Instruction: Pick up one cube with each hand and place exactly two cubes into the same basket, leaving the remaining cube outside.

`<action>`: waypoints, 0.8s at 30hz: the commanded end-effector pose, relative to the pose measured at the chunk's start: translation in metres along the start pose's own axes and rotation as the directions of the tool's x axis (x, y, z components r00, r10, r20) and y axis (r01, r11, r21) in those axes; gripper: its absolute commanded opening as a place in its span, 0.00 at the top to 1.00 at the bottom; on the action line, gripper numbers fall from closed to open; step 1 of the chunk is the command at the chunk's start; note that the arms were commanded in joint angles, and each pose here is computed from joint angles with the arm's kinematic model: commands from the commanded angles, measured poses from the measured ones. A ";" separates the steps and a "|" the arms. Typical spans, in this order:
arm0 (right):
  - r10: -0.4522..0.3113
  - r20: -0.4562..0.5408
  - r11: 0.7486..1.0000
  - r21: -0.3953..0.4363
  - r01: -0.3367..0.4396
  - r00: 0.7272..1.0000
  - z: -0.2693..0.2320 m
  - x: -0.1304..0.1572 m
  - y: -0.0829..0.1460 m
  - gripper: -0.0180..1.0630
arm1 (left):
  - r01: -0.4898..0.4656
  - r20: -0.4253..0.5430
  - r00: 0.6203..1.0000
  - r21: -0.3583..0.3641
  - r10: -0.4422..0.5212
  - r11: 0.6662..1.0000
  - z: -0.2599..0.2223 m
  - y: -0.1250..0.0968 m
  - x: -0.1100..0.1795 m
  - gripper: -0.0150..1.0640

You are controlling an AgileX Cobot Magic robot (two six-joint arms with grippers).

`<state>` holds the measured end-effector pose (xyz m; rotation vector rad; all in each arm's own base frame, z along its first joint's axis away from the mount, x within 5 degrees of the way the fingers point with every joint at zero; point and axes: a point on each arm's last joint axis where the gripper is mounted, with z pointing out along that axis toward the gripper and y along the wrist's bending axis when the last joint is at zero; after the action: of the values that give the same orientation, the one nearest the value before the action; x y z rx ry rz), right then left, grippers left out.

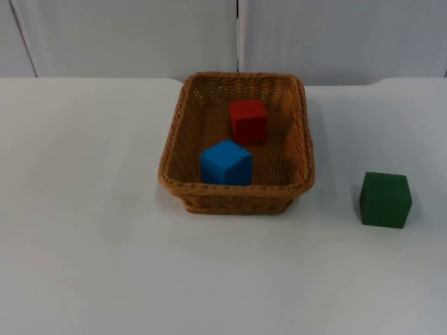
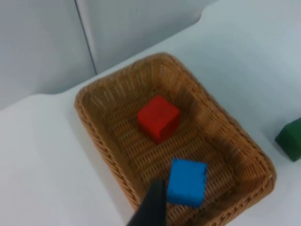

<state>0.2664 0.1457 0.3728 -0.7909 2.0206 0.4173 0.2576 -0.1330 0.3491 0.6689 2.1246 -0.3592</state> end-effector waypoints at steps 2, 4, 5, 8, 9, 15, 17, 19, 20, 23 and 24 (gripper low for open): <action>0.001 0.035 1.000 -0.006 0.000 0.999 -0.016 0.001 0.007 0.23 | 0.011 0.015 1.000 0.014 -0.011 1.000 -0.010 -0.004 -0.001 0.23; -0.002 0.041 1.000 -0.003 0.002 0.999 -0.021 0.003 0.008 0.23 | 0.009 0.013 1.000 0.017 -0.010 1.000 -0.013 -0.004 -0.001 0.23; -0.003 0.044 1.000 -0.002 0.003 0.999 -0.025 0.006 0.010 0.23 | 0.008 0.005 1.000 0.022 -0.008 1.000 -0.016 -0.005 0.000 0.23; -0.002 0.056 1.000 0.007 0.002 0.998 -0.032 0.013 0.012 0.23 | 0.002 -0.008 1.000 0.029 -0.002 1.000 -0.021 -0.007 0.001 0.23; -0.001 0.065 1.000 0.015 0.000 0.998 -0.036 0.017 0.013 0.23 | 0.001 -0.010 1.000 0.032 0.000 1.000 -0.023 -0.008 0.002 0.23; 0.002 0.080 1.000 0.031 -0.005 0.997 -0.056 0.045 0.023 0.23 | -0.006 0.022 1.000 0.037 0.005 0.999 -0.042 -0.011 0.001 0.23; -0.001 0.088 0.999 0.034 -0.002 0.996 -0.064 0.053 0.026 0.23 | -0.010 0.042 0.999 0.035 0.008 0.999 -0.049 -0.012 0.000 0.23; 0.000 0.087 0.999 0.034 -0.003 0.996 -0.066 0.058 0.027 0.23 | -0.009 0.049 0.999 0.034 0.007 0.999 -0.052 -0.013 0.001 0.23; -0.002 0.092 0.999 0.035 -0.001 0.996 -0.070 0.061 0.029 0.23 | -0.009 0.052 0.999 0.033 0.007 0.999 -0.054 -0.014 0.004 0.23; 0.000 0.101 0.999 0.037 -0.004 0.995 -0.077 0.069 0.032 0.23 | -0.003 0.052 0.999 0.029 0.001 1.000 -0.056 -0.014 0.015 0.23; 0.002 0.103 0.999 0.037 -0.006 0.995 -0.080 0.073 0.034 0.23 | 0.001 0.041 0.999 0.029 -0.003 1.000 -0.056 -0.015 0.023 0.23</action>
<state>0.1685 0.0997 0.3533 -0.7387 1.9480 0.4100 0.2039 -0.1109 0.3653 0.6811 2.0825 -0.3820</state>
